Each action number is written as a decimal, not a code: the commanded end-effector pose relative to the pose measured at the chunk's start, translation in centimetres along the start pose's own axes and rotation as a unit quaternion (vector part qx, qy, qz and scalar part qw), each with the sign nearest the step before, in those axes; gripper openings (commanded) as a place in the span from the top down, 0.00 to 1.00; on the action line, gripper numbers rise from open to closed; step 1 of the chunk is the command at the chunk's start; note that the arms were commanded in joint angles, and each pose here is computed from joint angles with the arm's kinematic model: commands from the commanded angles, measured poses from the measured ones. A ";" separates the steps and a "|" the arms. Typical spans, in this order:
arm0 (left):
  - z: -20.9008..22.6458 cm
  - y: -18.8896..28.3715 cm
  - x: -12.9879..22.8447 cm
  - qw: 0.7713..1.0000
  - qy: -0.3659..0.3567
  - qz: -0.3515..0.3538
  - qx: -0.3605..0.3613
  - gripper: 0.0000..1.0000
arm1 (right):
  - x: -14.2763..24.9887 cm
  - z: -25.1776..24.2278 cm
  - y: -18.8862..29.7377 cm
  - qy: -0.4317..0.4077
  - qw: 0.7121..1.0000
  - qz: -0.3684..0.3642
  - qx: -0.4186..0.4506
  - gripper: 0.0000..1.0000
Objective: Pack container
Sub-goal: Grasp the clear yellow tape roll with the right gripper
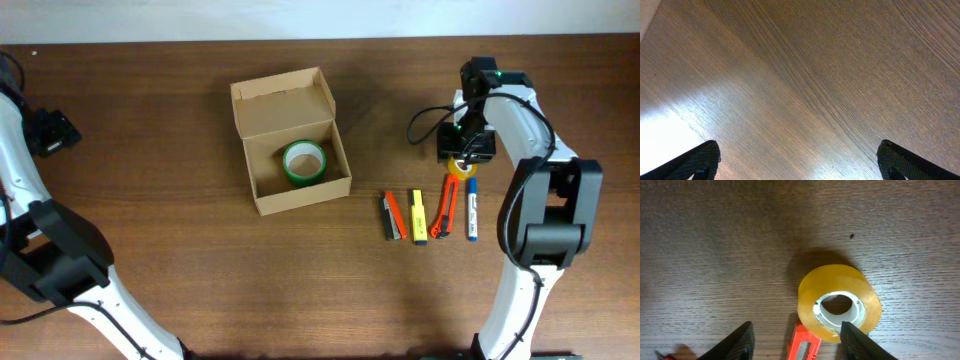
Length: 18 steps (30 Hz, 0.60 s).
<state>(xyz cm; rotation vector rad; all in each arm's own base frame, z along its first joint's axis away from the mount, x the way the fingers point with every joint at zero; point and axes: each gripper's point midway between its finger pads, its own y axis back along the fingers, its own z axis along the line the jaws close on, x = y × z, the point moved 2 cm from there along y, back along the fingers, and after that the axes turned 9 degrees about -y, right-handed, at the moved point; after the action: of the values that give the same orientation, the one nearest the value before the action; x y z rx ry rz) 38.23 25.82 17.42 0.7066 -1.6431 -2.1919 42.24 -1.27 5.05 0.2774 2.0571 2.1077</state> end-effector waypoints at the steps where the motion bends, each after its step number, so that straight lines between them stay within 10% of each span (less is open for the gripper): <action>1: 0.1 0.7 0.0 1.000 -0.006 -0.008 0.002 0.00 | 0.0 -0.6 -0.9 -0.001 1.000 0.008 0.007 0.43; 11: 0.1 0.7 0.0 1.000 -0.006 -0.008 0.002 0.00 | 0.4 -0.6 -3.5 -0.001 0.999 0.036 0.013 0.44; 15: 0.1 0.7 0.0 1.000 -0.006 -0.008 0.002 0.00 | 0.3 -0.6 -3.5 -0.001 0.999 0.035 0.012 0.87; 18: 0.1 0.7 0.0 1.000 -0.006 -0.008 0.002 0.00 | 0.3 -0.6 -3.5 -0.003 0.999 0.034 0.012 0.96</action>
<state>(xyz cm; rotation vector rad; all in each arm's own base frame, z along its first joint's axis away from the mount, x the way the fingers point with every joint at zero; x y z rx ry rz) 38.23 25.83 17.43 0.7071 -1.6431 -2.1921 42.00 -1.41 2.23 0.3380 2.0871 2.1287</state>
